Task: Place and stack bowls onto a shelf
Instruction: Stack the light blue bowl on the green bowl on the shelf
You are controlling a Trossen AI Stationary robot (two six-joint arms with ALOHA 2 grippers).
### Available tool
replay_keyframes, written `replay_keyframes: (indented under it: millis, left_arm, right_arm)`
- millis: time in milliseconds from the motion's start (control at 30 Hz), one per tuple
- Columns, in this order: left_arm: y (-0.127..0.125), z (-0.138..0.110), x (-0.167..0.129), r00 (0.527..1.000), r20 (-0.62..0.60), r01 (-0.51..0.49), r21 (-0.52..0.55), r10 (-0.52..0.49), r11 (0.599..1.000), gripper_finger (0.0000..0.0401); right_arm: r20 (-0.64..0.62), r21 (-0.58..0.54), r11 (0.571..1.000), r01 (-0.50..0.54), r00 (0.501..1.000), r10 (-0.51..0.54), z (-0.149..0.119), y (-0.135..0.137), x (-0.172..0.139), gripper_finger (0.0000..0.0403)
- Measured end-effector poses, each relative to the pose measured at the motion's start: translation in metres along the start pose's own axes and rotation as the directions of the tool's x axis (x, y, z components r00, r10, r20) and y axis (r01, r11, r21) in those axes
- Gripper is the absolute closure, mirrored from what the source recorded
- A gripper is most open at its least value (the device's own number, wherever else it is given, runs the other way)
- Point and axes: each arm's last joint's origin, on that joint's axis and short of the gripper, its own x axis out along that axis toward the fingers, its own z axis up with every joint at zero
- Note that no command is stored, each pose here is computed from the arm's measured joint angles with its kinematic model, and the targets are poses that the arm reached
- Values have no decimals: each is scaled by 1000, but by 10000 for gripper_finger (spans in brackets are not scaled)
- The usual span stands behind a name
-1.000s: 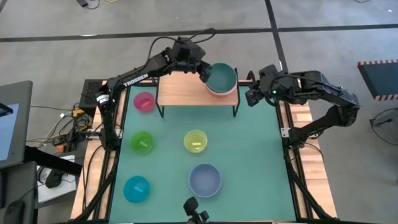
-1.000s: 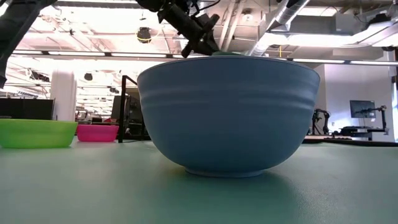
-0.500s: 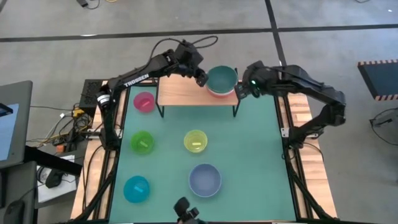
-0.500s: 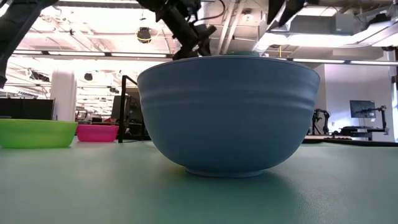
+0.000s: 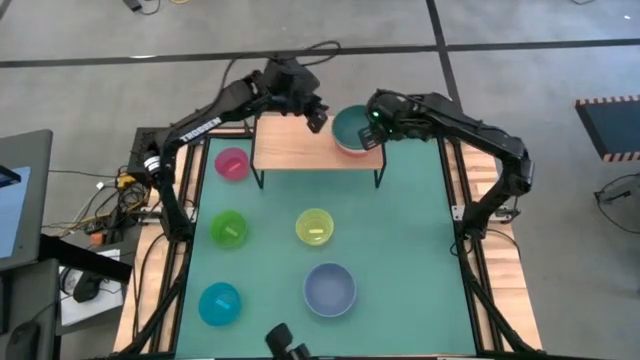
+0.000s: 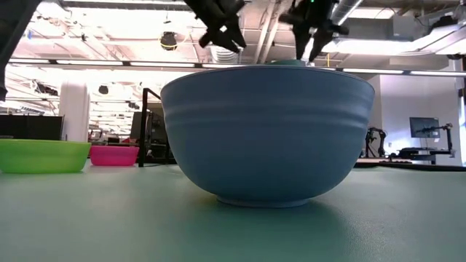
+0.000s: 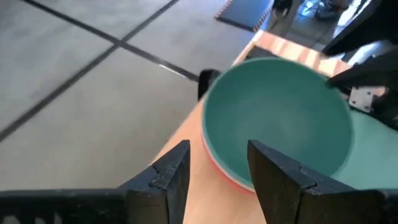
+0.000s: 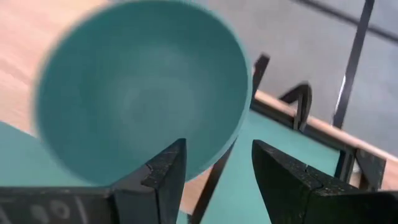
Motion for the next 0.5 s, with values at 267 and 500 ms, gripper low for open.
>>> replay_keyframes:
  millis: [267,500]
  left_arm:
    - [3,3,-53,999,7,-49,24,48,999,256]
    - [-25,-8,-95,1000,-9,15,-52,-15,999,256]
  right_arm:
    - [-104,0,1000,22,994,-21,1,-4,20,208]
    - [93,-71,989,-129,986,135,5,-5,-22,212]
